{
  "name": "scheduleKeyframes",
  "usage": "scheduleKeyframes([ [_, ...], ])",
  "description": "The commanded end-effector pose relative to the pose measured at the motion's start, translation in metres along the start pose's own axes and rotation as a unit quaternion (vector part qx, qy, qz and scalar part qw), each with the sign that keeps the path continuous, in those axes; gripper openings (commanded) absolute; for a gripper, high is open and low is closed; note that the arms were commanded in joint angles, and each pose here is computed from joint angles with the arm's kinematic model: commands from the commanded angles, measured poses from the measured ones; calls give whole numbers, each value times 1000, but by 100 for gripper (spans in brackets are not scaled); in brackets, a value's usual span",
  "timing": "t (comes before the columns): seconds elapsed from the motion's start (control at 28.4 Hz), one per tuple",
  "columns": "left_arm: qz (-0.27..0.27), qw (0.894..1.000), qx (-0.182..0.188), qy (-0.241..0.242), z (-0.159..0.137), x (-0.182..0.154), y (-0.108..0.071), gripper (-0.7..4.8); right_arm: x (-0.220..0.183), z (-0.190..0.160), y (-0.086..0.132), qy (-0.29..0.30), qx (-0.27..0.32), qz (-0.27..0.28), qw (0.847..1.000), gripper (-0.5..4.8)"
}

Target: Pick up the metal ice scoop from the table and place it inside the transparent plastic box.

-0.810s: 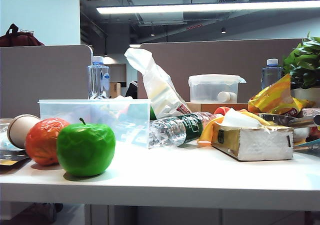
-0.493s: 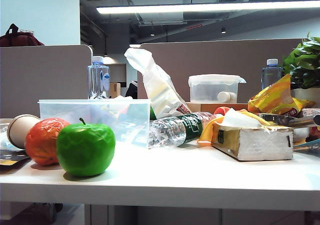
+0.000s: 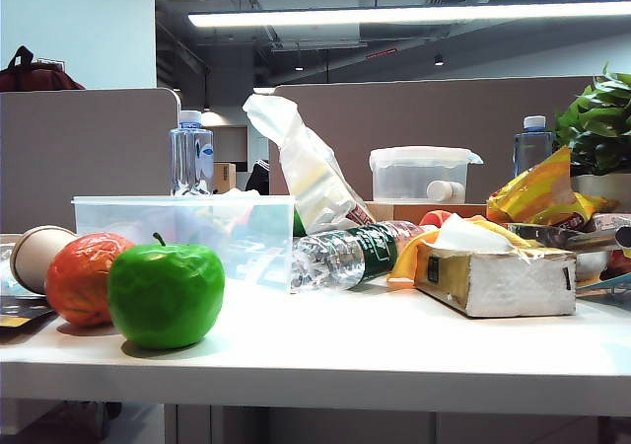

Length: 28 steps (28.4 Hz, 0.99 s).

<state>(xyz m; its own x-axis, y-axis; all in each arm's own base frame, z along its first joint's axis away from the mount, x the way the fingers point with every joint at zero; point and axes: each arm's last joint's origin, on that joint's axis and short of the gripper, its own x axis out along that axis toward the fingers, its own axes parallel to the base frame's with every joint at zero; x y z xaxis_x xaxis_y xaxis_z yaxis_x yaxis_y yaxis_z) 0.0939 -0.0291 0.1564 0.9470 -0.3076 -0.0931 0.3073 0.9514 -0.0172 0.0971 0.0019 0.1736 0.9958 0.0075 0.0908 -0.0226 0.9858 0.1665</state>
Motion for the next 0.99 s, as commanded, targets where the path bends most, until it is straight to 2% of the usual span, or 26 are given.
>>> scheduleKeyframes([
  [0.04, -56, 998, 8, 19, -3, 2, -11, -5, 0, 0, 2, 4, 82, 34, 996, -1],
  [0.18, -124, 991, 18, 47, -7, 3, -25, -5, 0, -1, 4, 19, 157, 64, 985, -1],
  [0.25, -152, 987, 23, 54, -9, 2, -31, -5, 0, -2, 5, 35, 205, 80, 975, -1],
  [0.46, -188, 980, 28, 53, -9, -1, -38, -5, -2, -9, 7, 113, 297, 97, 943, -4],
  [0.56, -188, 980, 28, 52, -9, -1, -38, -5, -3, -6, 7, 112, 295, 102, 943, -4],
  [0.7, -193, 979, 28, 52, -9, -2, -39, -5, -3, -5, 6, 106, 296, 80, 946, -5],
  [0.88, -201, 978, 29, 51, -9, -2, -41, -5, -3, 17, 8, 87, 281, 57, 954, -5],
  [0.99, -200, 978, 29, 51, -8, -2, -41, -5, 3, 30, 10, 114, 268, 41, 956, -5],
])
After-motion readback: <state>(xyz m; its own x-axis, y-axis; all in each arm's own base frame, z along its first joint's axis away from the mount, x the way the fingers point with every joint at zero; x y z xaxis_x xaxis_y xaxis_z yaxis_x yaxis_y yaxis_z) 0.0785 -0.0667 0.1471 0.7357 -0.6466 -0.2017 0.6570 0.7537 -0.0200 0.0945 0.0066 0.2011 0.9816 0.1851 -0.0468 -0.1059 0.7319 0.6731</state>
